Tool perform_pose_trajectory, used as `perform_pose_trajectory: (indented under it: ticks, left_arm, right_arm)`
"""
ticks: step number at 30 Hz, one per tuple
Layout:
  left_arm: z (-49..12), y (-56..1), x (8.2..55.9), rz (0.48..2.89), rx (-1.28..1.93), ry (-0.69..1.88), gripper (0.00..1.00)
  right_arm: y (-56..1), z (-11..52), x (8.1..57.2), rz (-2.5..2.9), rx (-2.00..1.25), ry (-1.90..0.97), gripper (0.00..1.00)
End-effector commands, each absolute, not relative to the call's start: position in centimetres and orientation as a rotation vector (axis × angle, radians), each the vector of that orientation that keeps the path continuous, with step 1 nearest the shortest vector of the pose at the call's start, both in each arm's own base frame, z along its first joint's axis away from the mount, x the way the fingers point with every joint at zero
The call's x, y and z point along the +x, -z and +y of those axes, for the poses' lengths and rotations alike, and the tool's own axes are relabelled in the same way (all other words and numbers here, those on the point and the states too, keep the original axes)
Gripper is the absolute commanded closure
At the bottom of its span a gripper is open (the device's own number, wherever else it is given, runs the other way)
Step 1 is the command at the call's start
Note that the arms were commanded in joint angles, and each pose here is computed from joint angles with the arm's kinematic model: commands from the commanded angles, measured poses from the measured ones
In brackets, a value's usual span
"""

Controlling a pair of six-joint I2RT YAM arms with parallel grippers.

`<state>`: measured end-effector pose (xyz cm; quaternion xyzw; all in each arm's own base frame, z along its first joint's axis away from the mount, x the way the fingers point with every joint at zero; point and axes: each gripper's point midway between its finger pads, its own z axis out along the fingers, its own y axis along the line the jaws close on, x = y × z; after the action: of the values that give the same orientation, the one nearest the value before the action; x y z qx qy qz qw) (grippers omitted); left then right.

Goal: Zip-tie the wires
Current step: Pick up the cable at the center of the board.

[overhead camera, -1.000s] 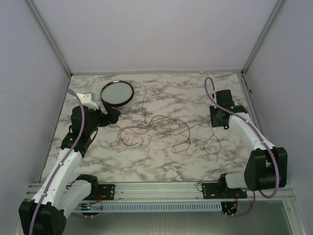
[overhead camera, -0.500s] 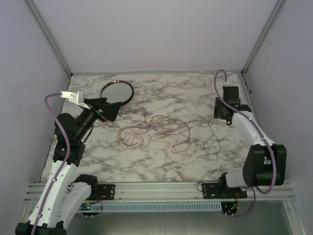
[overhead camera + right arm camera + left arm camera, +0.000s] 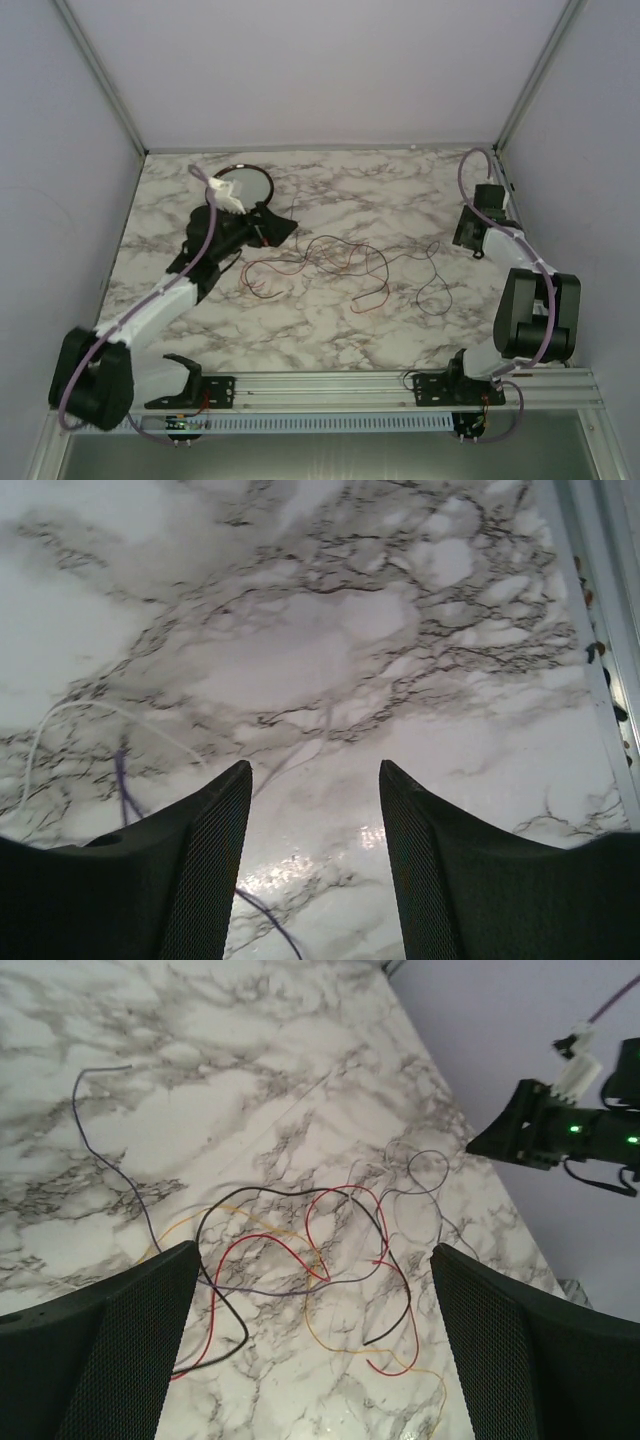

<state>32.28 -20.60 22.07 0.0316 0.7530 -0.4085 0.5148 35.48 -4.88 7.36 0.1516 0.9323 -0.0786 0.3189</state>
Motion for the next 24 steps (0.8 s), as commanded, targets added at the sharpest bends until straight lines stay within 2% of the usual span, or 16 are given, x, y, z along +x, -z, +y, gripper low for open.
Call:
perform_pose_trajectory:
  ticks: [1,7,12,19,24]
  left_arm:
    - [-23.1,-24.7,36.0,1.713,0.086,0.985,0.0]
    - [-27.3,-20.1,38.5,1.813,0.051,1.05,0.0]
    - [-29.9,-16.5,39.3,1.881,0.018,1.084,0.0]
    - [-31.3,-13.9,39.5,1.919,-0.013,1.09,0.0]
    - [-31.4,-12.2,39.5,1.958,-0.017,1.064,0.0]
  right_arm:
    - [-7.1,-7.0,36.5,2.38,0.516,0.221,0.46]
    - [-5.4,-7.5,36.7,2.398,0.538,0.196,0.46]
    - [-4.6,-7.0,36.4,2.421,0.544,0.165,0.52]
    - [-3.7,-6.8,35.7,2.428,0.55,0.158,0.65]
    - [-3.4,-6.7,36.1,2.419,0.548,0.145,0.83]
